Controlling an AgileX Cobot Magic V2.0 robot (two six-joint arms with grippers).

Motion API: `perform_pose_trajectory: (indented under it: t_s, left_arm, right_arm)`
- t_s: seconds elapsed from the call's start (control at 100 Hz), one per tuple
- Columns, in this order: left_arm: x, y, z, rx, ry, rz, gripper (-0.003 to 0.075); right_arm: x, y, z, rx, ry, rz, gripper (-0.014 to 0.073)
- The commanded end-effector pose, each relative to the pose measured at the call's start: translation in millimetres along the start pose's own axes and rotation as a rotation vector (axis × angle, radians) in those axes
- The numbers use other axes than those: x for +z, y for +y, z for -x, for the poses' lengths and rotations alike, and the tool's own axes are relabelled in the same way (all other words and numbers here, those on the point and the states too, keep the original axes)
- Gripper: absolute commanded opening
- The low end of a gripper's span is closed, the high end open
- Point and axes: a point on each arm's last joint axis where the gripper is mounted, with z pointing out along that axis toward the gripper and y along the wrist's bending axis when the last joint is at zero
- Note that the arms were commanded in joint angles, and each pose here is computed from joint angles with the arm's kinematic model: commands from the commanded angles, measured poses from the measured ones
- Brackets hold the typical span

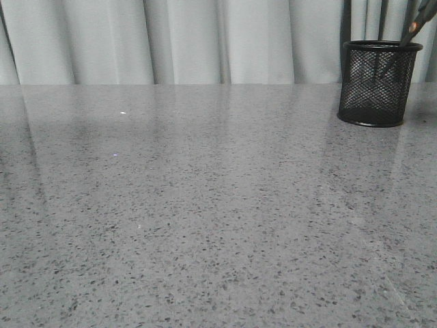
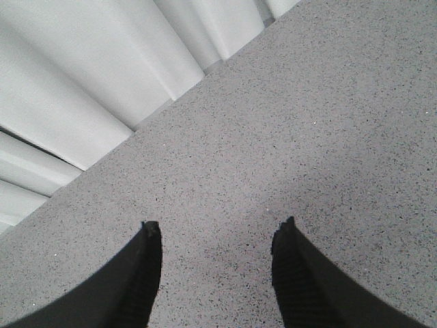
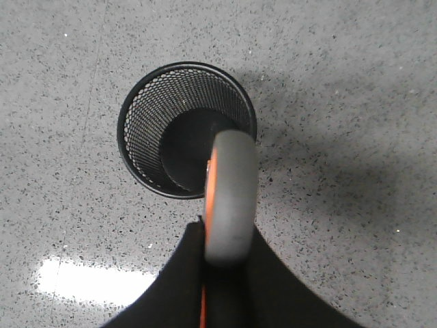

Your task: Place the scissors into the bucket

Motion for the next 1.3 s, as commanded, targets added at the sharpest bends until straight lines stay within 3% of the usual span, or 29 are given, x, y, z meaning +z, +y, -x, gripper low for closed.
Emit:
perform_pose_trajectory:
  t_s: [0.0, 0.39, 0.61, 0.7, 0.9, 1.16, 1.29]
  left_arm:
    - [-17, 1, 8, -0.012, -0.098, 0.033, 0.0345]
    - [-18, 2, 9, -0.012, -0.114, 0.042, 0.0345]
    - [-18, 2, 9, -0.012, -0.118, 0.044, 0.0345]
    - [-18, 2, 10, -0.012, -0.120, 0.045, 0.0345]
    - [-18, 3, 9, -0.010, -0.116, 0.051, 0.0345]
    - [-18, 4, 10, -0.006, -0.126, 0.070, 0.0342]
    - [-18, 6, 12, -0.006, -0.150, 0.083, 0.0242]
  right_arm:
    - [-16, 3, 9, 0.005, -0.084, 0.013, -0.0055]
    - [-1, 2, 19, 0.009, -0.050, 0.047, -0.0040]
    - [-3, 3, 20, 0.004, -0.061, 0.059, 0.0185]
    - [-3, 3, 21, 0.001, -0.064, 0.056, 0.0236]
    - [-31, 1, 28, -0.033, -0.139, -0.013, 0.0237]
    - [-95, 12, 30, -0.051, -0.365, -0.025, 0.0232]
    - [-118, 22, 27, -0.042, -0.472, 0.041, 0.0144]
